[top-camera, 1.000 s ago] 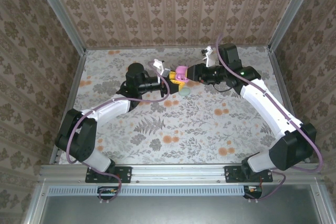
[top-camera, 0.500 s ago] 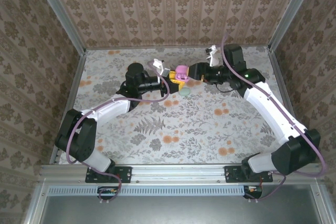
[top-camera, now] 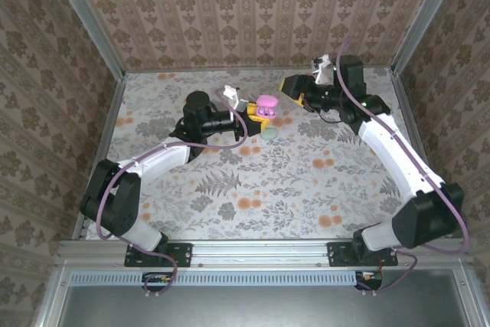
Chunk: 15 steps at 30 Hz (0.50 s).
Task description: Insert wireless bluetooth earbuds into charging case
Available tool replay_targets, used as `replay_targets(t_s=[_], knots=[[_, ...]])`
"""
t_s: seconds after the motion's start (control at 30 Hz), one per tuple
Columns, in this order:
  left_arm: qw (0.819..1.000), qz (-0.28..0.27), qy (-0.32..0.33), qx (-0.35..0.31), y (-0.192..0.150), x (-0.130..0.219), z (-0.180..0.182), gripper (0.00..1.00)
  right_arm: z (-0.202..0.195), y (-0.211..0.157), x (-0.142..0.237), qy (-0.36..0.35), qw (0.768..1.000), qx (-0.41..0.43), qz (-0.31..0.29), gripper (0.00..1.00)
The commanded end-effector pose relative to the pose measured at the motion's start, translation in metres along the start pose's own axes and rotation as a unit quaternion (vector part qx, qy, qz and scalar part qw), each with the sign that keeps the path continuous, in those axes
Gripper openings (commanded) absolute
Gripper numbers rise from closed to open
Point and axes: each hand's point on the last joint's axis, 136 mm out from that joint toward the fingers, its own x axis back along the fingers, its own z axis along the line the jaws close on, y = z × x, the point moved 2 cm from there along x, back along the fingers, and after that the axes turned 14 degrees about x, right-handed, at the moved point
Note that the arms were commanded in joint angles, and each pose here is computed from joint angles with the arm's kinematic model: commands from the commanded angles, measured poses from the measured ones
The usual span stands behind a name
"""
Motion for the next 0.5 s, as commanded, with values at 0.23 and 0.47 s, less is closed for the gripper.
replay_targets(t_s=[0.23, 0.47], knots=[[0.999, -0.01, -0.017, -0.044, 0.02, 0.0, -0.017, 0.3, 0.003, 0.004, -0.026, 0.038, 0.997, -0.04, 0.048, 0.62], [0.999, -0.011, -0.013, -0.041, 0.02, 0.0, -0.016, 0.3, 0.01, -0.005, -0.029, 0.05, 0.996, -0.028, 0.073, 0.62]])
